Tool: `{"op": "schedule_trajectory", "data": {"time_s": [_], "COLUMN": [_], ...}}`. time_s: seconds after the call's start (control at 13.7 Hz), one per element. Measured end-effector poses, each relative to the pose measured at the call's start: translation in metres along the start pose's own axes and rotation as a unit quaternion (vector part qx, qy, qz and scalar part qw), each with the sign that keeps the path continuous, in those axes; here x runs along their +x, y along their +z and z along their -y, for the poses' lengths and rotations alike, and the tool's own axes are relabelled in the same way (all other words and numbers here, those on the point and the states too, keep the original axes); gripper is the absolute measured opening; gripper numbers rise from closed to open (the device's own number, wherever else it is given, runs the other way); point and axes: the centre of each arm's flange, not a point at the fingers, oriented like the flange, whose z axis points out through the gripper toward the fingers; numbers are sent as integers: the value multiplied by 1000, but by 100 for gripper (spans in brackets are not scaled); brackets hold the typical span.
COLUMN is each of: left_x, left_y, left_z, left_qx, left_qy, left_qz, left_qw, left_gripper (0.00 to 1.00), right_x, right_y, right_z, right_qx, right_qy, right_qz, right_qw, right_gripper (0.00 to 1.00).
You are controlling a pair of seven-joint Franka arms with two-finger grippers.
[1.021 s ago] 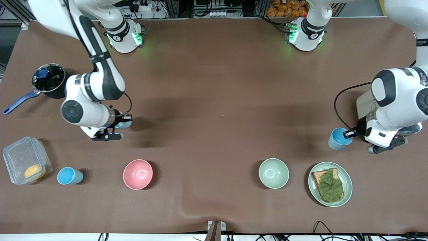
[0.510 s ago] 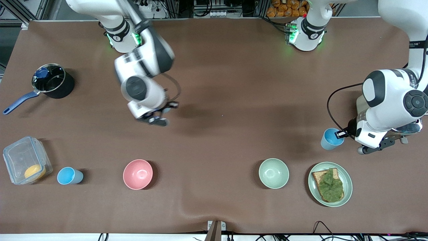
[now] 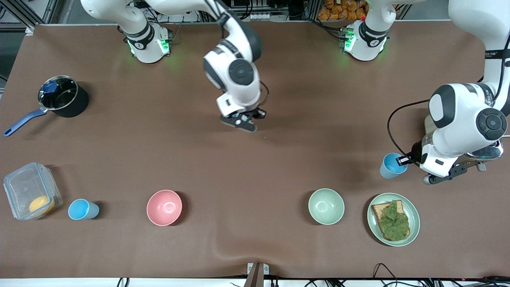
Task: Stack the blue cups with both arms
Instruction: 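Carry the held cup to the table middle and set it down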
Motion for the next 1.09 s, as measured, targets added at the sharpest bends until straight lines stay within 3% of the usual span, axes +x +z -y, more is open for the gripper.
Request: {"op": "schedule_trajectory", "data": {"time_s": [0.22, 0.51, 0.66, 0.88, 1.09], "left_x": [0, 0, 0, 0, -3], "left_y": [0, 1, 1, 1, 0], "left_z": [-1, -1, -1, -1, -11], "left_qx": [0, 0, 0, 0, -3], "left_qy": [1, 1, 1, 1, 9], "left_qz": [0, 0, 1, 1, 1], "left_qw": [1000, 1000, 1000, 1000, 1000], "left_gripper": [4, 4, 4, 4, 4], "right_x": [-11, -28, -26, -11, 36], "right_y": [17, 54, 59, 41, -20], "right_z": [15, 27, 29, 32, 13], "right_qx": [22, 22, 28, 41, 51], "right_qy": [5, -10, -7, 2, 30], "right_qz": [-28, -37, -41, -51, -57], "right_qw": [999, 999, 999, 998, 997], "right_gripper": [4, 4, 19, 52, 84]}}
